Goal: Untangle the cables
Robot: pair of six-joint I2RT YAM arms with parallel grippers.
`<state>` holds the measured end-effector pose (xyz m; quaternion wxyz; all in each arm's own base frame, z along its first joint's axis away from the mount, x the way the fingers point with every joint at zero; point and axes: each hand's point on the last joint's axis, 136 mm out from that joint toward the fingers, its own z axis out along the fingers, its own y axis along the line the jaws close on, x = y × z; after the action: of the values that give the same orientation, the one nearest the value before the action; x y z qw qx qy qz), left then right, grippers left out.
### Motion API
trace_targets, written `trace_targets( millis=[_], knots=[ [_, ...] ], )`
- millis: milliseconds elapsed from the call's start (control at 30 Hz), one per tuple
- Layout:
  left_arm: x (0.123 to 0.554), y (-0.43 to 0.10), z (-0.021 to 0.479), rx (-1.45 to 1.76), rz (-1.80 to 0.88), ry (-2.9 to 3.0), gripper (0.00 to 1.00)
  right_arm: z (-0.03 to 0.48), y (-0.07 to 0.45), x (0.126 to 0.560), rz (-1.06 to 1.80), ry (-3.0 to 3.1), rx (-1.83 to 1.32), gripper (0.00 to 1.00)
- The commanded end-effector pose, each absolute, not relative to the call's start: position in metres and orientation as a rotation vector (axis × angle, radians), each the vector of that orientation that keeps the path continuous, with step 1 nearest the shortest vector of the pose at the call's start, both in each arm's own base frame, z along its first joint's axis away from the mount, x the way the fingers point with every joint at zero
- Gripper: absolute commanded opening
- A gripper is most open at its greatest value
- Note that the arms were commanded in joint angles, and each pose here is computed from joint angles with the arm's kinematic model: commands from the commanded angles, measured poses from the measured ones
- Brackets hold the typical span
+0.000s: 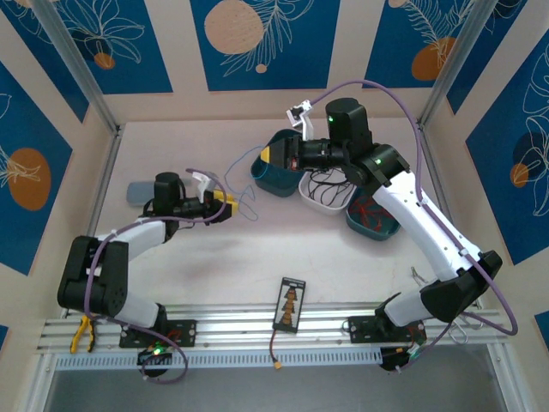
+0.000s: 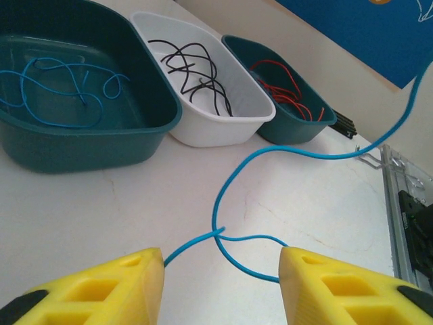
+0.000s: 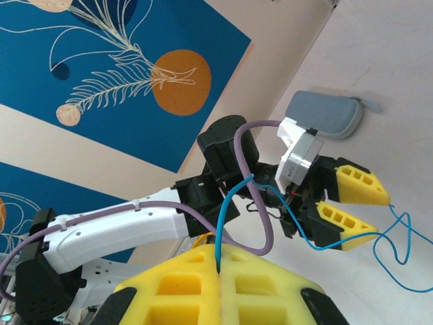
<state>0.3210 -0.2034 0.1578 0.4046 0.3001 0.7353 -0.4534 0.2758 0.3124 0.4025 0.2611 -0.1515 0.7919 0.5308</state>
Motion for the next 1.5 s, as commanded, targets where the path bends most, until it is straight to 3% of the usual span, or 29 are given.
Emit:
trace_targets(
  millis=[0,133,300,400,467,533,900,1033,1133,1333,1467],
  knots=[
    [0.325,-0.207,0.162,0.789,-1.13,1.839,0.59,0.432,0.307,0.26,1.5,2.061,-0.453,0.0],
    [0.33,-0.204,0.163,0.785,-1.091,1.853,0.63,0.436,0.305,0.259,1.505,2.052,-0.452,0.0],
    [0.321,-0.208,0.166,0.823,-1.153,1.846,0.54,0.439,0.302,0.259,1.507,2.041,-0.447,0.0],
    [0.313,-0.211,0.169,0.843,-1.204,1.831,0.36,0.441,0.301,0.261,1.511,2.033,-0.443,0.0],
    [0.311,-0.212,0.169,0.845,-1.213,1.83,0.16,0.442,0.3,0.262,1.513,2.029,-0.441,0.0],
    [0.31,-0.212,0.169,0.848,-1.204,1.826,0.07,0.442,0.299,0.263,1.511,2.029,-0.434,0.0],
    [0.308,-0.21,0.184,0.796,-1.19,1.774,0.0,0.417,0.275,0.287,1.345,2.092,-0.297,0.0],
    [0.302,-0.211,0.199,0.779,-1.221,1.721,0.09,0.39,0.253,0.307,1.187,2.167,-0.158,0.0],
    [0.298,-0.211,0.212,0.764,-1.249,1.669,0.0,0.37,0.238,0.318,1.14,2.215,-0.059,0.0],
    [0.295,-0.21,0.227,0.733,-1.264,1.65,0.0,0.342,0.208,0.334,1.099,2.258,0.095,0.0],
    [0.294,-0.211,0.232,0.718,-1.294,1.653,0.09,0.329,0.187,0.341,1.052,2.27,0.176,0.0]
  ],
)
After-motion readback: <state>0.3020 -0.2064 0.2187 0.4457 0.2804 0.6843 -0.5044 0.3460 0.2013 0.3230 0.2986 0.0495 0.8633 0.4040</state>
